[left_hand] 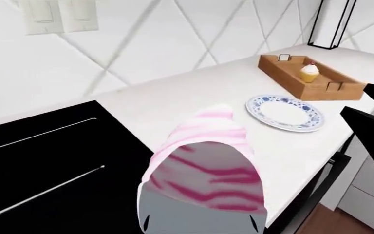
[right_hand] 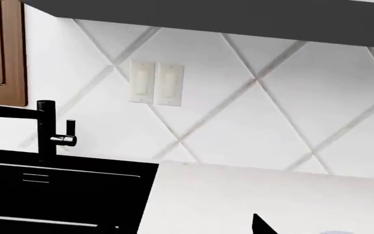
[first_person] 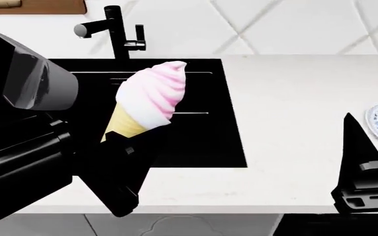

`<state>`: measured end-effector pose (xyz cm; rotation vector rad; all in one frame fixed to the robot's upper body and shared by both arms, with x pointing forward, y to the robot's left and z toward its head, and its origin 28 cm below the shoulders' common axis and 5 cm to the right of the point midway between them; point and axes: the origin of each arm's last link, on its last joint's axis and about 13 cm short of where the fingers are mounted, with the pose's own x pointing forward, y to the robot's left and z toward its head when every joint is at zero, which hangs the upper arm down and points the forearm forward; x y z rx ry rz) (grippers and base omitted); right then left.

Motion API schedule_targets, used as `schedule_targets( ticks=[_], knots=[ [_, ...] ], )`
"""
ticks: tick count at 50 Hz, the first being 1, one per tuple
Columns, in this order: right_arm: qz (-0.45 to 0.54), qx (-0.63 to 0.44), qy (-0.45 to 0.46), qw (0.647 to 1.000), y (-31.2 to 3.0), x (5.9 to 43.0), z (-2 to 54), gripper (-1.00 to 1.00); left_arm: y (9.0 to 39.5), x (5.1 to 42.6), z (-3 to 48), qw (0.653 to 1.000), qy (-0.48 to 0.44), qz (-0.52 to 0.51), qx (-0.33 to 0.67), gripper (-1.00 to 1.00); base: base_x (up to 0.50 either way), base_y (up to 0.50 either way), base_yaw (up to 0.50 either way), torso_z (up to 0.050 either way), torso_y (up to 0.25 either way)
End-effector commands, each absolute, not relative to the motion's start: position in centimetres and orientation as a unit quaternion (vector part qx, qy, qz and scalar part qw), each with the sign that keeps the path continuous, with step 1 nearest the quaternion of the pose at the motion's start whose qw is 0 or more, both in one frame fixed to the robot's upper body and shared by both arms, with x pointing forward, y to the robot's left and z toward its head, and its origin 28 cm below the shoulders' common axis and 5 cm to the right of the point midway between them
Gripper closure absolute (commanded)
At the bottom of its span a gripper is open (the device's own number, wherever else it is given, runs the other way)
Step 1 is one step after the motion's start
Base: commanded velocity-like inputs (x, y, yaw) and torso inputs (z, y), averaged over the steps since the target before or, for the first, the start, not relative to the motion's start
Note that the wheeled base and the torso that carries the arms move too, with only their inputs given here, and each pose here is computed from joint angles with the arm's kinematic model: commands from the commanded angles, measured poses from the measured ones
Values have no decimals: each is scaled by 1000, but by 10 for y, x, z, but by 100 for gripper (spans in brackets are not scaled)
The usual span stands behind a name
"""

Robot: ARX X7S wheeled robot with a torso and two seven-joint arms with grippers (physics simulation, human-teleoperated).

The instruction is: Move the dessert items from the plate to the tray.

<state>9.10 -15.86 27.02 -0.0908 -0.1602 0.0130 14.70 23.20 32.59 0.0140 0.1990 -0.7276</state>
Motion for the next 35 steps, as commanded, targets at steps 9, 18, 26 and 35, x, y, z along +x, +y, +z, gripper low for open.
schedule_targets(
  ticks=[9, 18, 26, 35],
  knots=[
    [8, -45, -81, 996, -158, 91, 269, -100, 232, 145, 327, 931, 97, -353, 1, 100, 0, -500, 0, 0, 0],
    [11, -44, -82, 996, -158, 91, 269, -100, 232, 146, 327, 931, 97, -353, 1, 100, 0, -500, 0, 0, 0],
    [16, -40, -101, 994, -158, 87, 271, -100, 232, 145, 327, 931, 96, -352, 1, 100, -1, -500, 0, 0, 0],
    [15, -38, -111, 993, -158, 84, 273, -100, 232, 144, 327, 932, 94, -350, -2, 100, -6, -500, 0, 0, 0]
  ],
)
